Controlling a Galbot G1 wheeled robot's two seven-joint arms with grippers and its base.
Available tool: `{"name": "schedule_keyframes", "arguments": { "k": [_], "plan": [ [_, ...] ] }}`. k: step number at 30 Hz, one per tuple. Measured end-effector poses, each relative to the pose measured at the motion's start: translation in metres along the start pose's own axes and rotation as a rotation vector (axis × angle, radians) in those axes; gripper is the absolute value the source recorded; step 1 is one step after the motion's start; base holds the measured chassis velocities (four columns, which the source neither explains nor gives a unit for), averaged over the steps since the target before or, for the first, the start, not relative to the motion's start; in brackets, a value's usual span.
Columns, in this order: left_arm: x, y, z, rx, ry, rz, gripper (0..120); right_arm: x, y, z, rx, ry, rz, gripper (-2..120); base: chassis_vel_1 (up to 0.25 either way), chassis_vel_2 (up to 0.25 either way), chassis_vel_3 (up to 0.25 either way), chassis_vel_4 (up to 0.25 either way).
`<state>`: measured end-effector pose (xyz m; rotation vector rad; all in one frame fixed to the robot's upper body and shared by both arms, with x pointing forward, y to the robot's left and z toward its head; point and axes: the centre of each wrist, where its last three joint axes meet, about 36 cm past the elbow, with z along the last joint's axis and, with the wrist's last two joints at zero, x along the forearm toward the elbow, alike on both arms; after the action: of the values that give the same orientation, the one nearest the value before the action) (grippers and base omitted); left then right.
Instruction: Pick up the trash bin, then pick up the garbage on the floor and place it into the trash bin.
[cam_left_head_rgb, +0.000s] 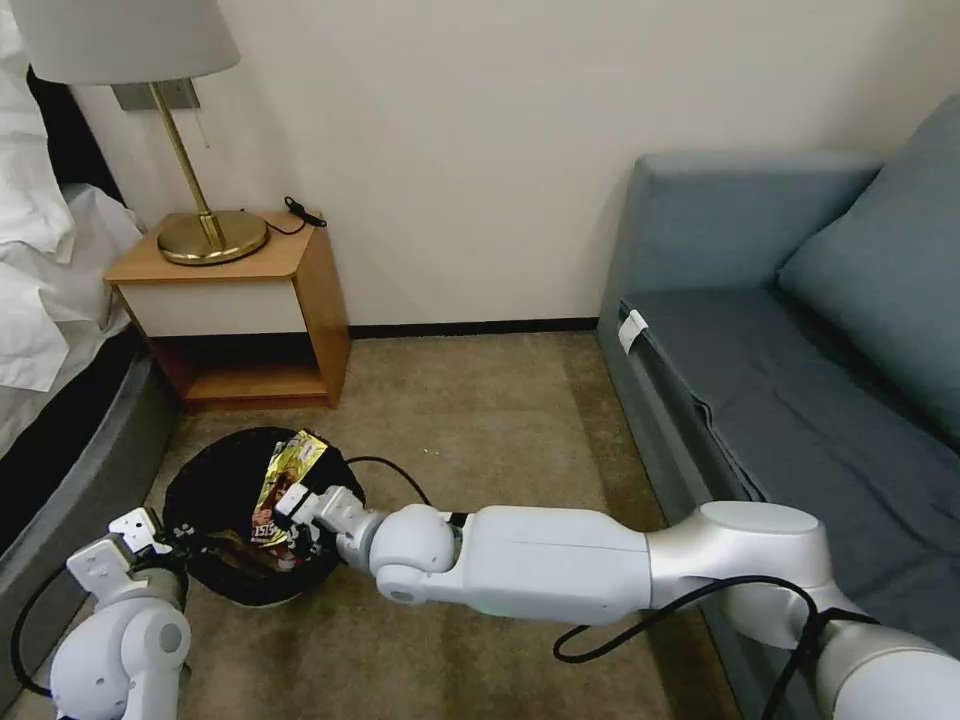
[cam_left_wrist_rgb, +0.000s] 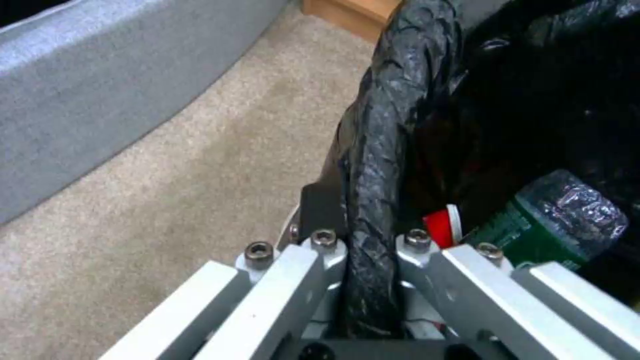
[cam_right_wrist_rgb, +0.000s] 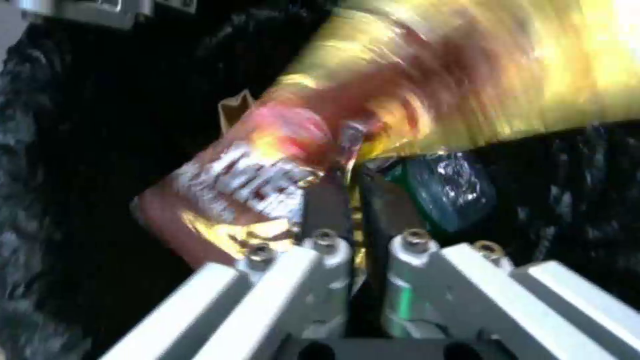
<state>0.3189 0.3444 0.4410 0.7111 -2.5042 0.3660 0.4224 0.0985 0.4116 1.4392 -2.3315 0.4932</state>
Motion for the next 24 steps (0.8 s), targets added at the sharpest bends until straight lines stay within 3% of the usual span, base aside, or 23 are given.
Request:
{"name": "schedule_keyframes", "arguments": {
  "k": [13, 15, 17, 21, 24],
  "plan": [
    [0.000, -0.001, -0.001, 0.015, 0.002, 0.006, 3, 0.009, -0.009, -0.008, -0.002, -0.024, 0.045, 57, 0.000, 0.000, 0.000, 0.000],
    [-0.002, -0.001, -0.001, 0.058, 0.022, 0.016, 3, 0.016, -0.017, -0.018, -0.008, -0.048, 0.069, 67, 0.000, 0.000, 0.000, 0.000],
    [-0.003, -0.001, -0.001, 0.072, 0.030, 0.019, 3, 0.018, -0.019, -0.021, -0.009, -0.053, 0.073, 68, 0.000, 0.000, 0.000, 0.000],
    [-0.014, -0.001, -0.001, 0.200, 0.117, 0.039, 3, 0.041, -0.033, -0.042, -0.014, -0.115, 0.094, 86, 0.000, 0.000, 0.000, 0.000],
    [-0.021, -0.002, -0.001, 0.257, 0.177, 0.027, 3, 0.052, -0.038, -0.050, -0.022, -0.144, 0.101, 97, 0.000, 0.000, 0.000, 0.000]
  ]
}}
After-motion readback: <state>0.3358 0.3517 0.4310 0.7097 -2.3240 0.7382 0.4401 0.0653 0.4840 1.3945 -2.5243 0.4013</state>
